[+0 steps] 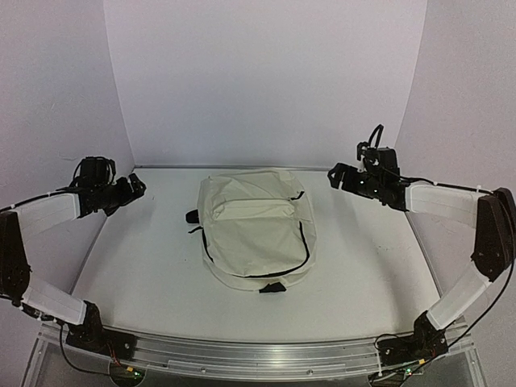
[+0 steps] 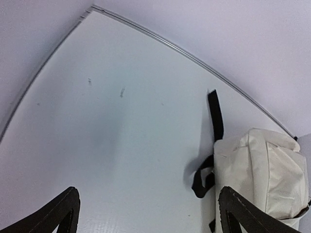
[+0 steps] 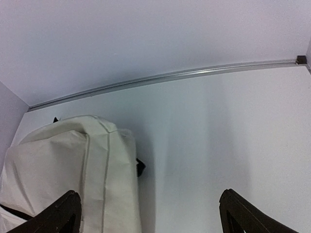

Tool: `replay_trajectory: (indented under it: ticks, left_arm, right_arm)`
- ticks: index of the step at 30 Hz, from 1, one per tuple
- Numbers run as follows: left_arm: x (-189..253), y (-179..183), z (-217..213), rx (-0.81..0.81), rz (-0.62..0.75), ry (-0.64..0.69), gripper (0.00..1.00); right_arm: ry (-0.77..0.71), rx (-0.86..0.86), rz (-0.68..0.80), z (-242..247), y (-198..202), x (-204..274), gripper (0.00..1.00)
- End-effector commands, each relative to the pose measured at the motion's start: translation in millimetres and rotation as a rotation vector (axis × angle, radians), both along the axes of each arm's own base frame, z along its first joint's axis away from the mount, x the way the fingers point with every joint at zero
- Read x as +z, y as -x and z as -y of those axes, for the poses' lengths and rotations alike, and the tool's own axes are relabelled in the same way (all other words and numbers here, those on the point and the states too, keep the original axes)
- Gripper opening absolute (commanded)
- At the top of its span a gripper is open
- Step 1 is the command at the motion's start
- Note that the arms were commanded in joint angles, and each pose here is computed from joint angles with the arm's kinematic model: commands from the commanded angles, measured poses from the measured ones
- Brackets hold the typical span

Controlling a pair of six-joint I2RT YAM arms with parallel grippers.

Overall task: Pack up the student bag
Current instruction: Reset both arms

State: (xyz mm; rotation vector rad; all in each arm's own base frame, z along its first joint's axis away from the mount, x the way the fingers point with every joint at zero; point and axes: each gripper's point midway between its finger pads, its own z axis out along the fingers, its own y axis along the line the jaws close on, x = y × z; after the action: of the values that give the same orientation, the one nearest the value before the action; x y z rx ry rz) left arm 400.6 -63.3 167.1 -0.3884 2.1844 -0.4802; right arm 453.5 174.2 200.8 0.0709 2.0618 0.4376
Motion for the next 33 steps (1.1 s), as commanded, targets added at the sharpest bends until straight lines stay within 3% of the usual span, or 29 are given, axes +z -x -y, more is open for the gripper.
replay_trajectory:
  ticks: [1,7,13,19,25,33]
  left_arm:
    - [12.8,17.6,-58.5,0.123,0.044,-0.056,1.0]
    - [31.7,37.8,-98.3,0.236,0.12,-0.096,1.0]
    - [43.8,51.1,-101.8,0.224,0.314,-0.201,1.0]
    - [32.5,61.4,-112.7,0.257,0.423,-0.325,1.0]
    - [-4.4,66.4,-123.1,0.308,0.369,-0.35,1.0]
    - [-9.1,62.0,-124.0,0.313,0.342,-0.337,1.0]
  right_arm:
    - [-0.039,-0.081,0.002,54.2,5.8,10.2,0.98]
    - [-0.008,-0.215,0.073,119.5,22.4,29.7,0.98]
    - [0.042,-0.324,0.38,149.8,63.2,76.1,0.98]
    - [0.07,-0.4,0.575,168.6,100.8,68.0,0.98]
    - [0.096,-0.489,0.611,186.7,123.7,33.7,0.98]
    - [0.109,-0.499,0.605,188.6,122.8,27.2,0.98]
